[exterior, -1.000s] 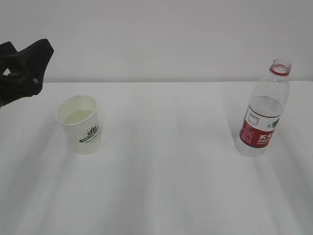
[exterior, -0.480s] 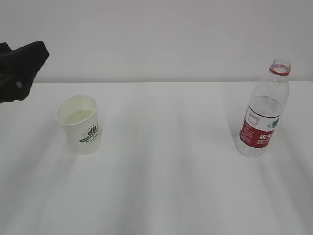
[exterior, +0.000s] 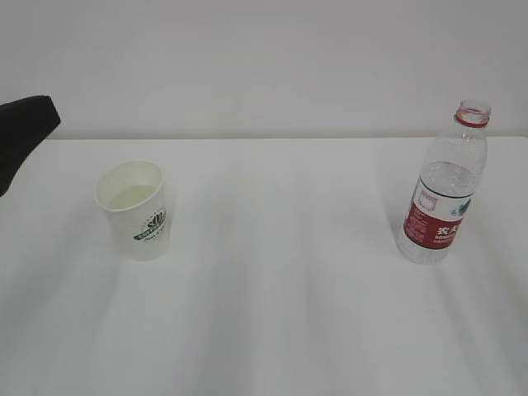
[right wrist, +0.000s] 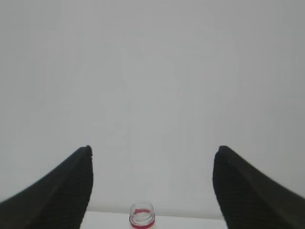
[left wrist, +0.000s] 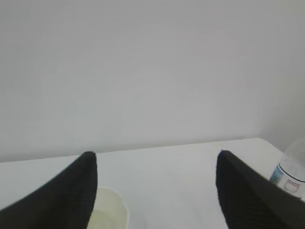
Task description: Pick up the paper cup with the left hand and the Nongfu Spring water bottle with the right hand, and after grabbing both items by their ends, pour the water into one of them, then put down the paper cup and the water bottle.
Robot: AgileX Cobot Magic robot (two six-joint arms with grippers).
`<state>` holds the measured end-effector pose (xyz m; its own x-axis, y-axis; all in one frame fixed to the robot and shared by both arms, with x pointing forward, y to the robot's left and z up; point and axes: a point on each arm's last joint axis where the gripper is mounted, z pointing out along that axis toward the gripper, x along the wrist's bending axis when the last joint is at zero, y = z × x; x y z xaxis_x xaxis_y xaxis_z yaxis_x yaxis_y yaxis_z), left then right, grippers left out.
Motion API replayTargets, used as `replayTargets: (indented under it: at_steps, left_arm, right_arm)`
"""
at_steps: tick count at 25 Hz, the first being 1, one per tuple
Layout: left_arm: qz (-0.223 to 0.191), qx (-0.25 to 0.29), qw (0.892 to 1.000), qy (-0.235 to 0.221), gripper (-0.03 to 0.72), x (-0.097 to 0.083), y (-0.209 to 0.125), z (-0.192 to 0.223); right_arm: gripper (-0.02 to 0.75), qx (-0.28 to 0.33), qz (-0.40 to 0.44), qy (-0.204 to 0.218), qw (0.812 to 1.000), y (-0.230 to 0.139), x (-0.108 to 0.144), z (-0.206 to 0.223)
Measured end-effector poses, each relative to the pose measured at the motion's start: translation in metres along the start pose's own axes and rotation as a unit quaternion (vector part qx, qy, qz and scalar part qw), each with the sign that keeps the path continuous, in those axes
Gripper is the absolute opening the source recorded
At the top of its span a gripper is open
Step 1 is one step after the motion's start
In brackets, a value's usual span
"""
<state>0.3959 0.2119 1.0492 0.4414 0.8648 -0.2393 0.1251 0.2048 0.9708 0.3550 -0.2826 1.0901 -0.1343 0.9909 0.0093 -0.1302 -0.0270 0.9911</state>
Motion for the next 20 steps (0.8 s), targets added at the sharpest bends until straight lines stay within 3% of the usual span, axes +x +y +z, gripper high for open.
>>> replayTargets:
  at_steps: [9, 20]
  left_arm:
    - [-0.004, 0.012, 1.000, -0.016, 0.530, -0.004, 0.011, -0.029]
    - [0.006, 0.029, 0.999, -0.026, 0.528, -0.005, 0.013, -0.045]
  right_arm:
    - [0.590, 0.044, 0.000, 0.009, 0.999, 0.016, 0.002, -0.015]
    - [0.589, 0.009, 0.000, 0.015, 1.000, 0.043, 0.002, -0.049]
